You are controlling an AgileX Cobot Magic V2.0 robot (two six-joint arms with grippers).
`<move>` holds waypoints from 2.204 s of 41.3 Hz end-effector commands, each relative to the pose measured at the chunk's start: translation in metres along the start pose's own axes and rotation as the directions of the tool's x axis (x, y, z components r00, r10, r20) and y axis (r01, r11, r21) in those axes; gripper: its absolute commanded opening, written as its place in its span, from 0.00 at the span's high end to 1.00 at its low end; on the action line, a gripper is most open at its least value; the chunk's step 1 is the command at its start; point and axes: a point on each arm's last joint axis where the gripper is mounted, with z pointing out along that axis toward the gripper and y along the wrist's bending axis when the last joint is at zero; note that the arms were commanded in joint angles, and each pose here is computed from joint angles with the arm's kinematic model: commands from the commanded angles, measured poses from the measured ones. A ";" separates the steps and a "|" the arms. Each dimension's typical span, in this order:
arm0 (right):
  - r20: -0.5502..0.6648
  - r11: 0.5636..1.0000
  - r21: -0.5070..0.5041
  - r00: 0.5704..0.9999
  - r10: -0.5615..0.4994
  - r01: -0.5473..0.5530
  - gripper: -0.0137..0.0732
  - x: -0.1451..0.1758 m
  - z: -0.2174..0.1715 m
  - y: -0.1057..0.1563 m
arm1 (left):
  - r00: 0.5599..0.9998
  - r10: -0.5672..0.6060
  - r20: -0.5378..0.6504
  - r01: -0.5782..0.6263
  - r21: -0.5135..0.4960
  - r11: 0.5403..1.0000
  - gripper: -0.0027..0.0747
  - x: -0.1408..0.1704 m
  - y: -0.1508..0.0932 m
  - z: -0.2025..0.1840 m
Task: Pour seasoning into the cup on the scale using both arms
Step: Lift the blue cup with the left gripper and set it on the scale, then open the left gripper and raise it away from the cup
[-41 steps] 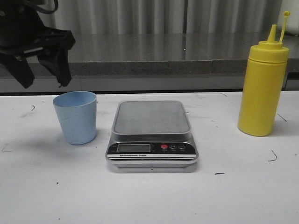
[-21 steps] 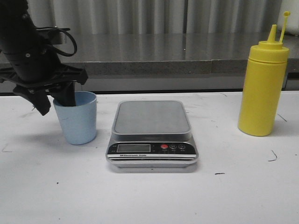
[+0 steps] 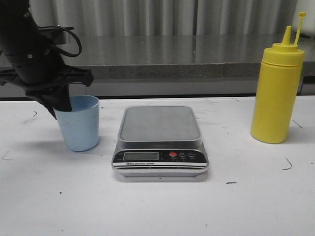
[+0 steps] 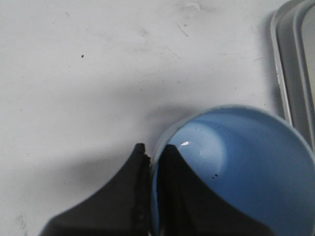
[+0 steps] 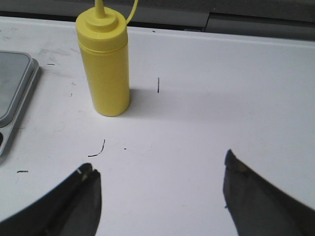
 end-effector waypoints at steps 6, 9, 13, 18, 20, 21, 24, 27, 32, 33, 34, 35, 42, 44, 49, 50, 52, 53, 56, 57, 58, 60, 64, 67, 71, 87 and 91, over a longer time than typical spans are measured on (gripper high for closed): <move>0.083 1.000 0.003 0.996 -0.016 0.016 0.22 -0.013 -0.003 0.000 | 0.977 0.056 0.205 -0.069 0.057 0.996 0.99 -0.020 -0.032 -0.070; 0.083 1.000 0.003 0.996 -0.016 0.016 0.22 -0.013 -0.003 0.000 | 0.967 0.079 0.241 -0.100 0.074 0.992 0.99 -0.026 -0.045 -0.086; 0.083 1.000 0.003 0.996 -0.016 0.016 0.22 -0.013 -0.003 0.000 | 0.950 0.109 0.293 -0.144 0.099 0.985 0.99 -0.034 -0.064 -0.104; 0.083 1.000 0.003 0.996 -0.016 0.016 0.22 -0.013 -0.003 0.000 | 0.918 0.144 0.368 -0.205 0.130 0.970 0.99 -0.043 -0.092 -0.113; 0.083 1.000 0.003 0.996 -0.016 0.016 0.22 -0.013 -0.003 0.000 | 0.910 0.158 0.382 -0.226 0.140 0.964 0.99 -0.045 -0.101 -0.114; 0.082 1.000 0.003 0.996 -0.016 0.016 0.22 -0.013 -0.003 0.000 | 0.911 0.166 0.379 -0.235 0.144 0.961 0.99 -0.045 -0.106 -0.111; 0.082 1.000 0.003 0.996 -0.016 0.016 0.22 -0.013 -0.003 0.000 | 0.908 0.183 0.378 -0.255 0.152 0.955 0.99 -0.047 -0.117 -0.107; 0.082 1.000 0.003 0.996 -0.016 0.016 0.22 -0.013 -0.003 0.000 | 0.912 0.198 0.360 -0.267 0.152 0.952 0.99 -0.050 -0.123 -0.100; 0.082 1.000 0.003 0.996 -0.016 0.016 0.22 -0.013 -0.003 0.000 | 0.919 0.200 0.340 -0.264 0.152 0.953 0.99 -0.055 -0.126 -0.086; 0.082 1.000 0.003 0.996 -0.016 0.016 0.22 -0.013 -0.003 0.000 | 0.921 0.202 0.332 -0.263 0.151 0.953 0.99 -0.056 -0.127 -0.081; 0.082 1.000 0.003 0.996 -0.016 0.016 0.22 -0.013 -0.003 0.000 | 0.922 0.204 0.328 -0.264 0.149 0.953 0.99 -0.056 -0.127 -0.078; 0.082 1.000 0.003 0.996 -0.016 0.016 0.22 -0.013 -0.003 0.000 | 0.924 0.206 0.321 -0.263 0.148 0.953 0.99 -0.056 -0.127 -0.075; 0.082 1.000 0.003 0.996 -0.016 0.016 0.22 -0.013 -0.003 0.000 | 0.933 0.233 0.274 -0.275 0.124 0.954 0.99 -0.054 -0.126 -0.056; 0.082 1.000 0.003 0.996 -0.016 0.016 0.22 -0.013 -0.003 0.000 | 0.934 0.234 0.270 -0.274 0.124 0.954 0.99 -0.054 -0.127 -0.053; 0.082 1.000 0.003 0.996 -0.016 0.016 0.22 -0.013 -0.003 0.000 | 0.938 0.236 0.255 -0.273 0.122 0.954 0.99 -0.053 -0.127 -0.046; 0.082 1.000 0.003 0.996 -0.016 0.016 0.22 -0.013 -0.003 0.000 | 0.938 0.236 0.252 -0.273 0.122 0.954 0.99 -0.053 -0.127 -0.045; 0.082 1.000 0.003 0.996 -0.016 0.016 0.22 -0.013 -0.003 0.000 | 0.940 0.238 0.243 -0.273 0.122 0.954 0.99 -0.052 -0.127 -0.042; 0.082 1.000 0.003 0.996 -0.016 0.016 0.22 -0.013 -0.003 0.000 | 0.940 0.238 0.243 -0.273 0.122 0.954 0.99 -0.052 -0.127 -0.042; 0.082 1.000 0.003 0.996 -0.016 0.016 0.22 -0.013 -0.003 0.000 | 0.945 0.227 0.237 -0.261 0.124 0.957 0.99 -0.052 -0.127 -0.041; 0.082 1.000 0.003 0.996 -0.016 0.016 0.22 -0.013 -0.003 0.000 | 0.945 0.227 0.237 -0.261 0.124 0.957 0.99 -0.052 -0.127 -0.041; 0.082 1.000 0.003 0.996 -0.016 0.016 0.22 -0.013 -0.003 0.000 | 0.945 0.228 0.235 -0.261 0.124 0.957 0.99 -0.052 -0.127 -0.041; 0.082 1.000 0.003 0.996 -0.016 0.016 0.22 -0.013 -0.003 0.000 | 0.945 0.228 0.235 -0.261 0.124 0.957 0.96 -0.052 -0.127 -0.041; 0.082 1.000 0.003 0.996 -0.016 0.016 0.22 -0.013 -0.003 0.000 | 0.945 0.228 0.235 -0.261 0.124 0.957 0.81 -0.052 -0.127 -0.041; 0.082 1.000 0.003 0.996 -0.016 0.016 0.22 -0.013 -0.003 0.000 | 0.945 0.227 0.236 -0.261 0.124 0.957 0.66 -0.052 -0.127 -0.042; 0.082 1.000 0.003 0.996 -0.016 0.016 0.22 -0.013 -0.003 0.000 | 0.943 0.224 0.246 -0.261 0.127 0.957 0.52 -0.053 -0.127 -0.047; 0.082 1.000 0.003 0.996 -0.016 0.016 0.22 -0.013 -0.003 0.000 | 0.912 0.238 0.335 -0.287 0.106 0.952 0.52 -0.045 -0.116 -0.138; 0.082 1.000 0.003 0.996 -0.016 0.016 0.22 -0.013 -0.003 0.000 | 0.885 0.241 0.399 -0.299 0.088 0.950 0.52 -0.035 -0.108 -0.168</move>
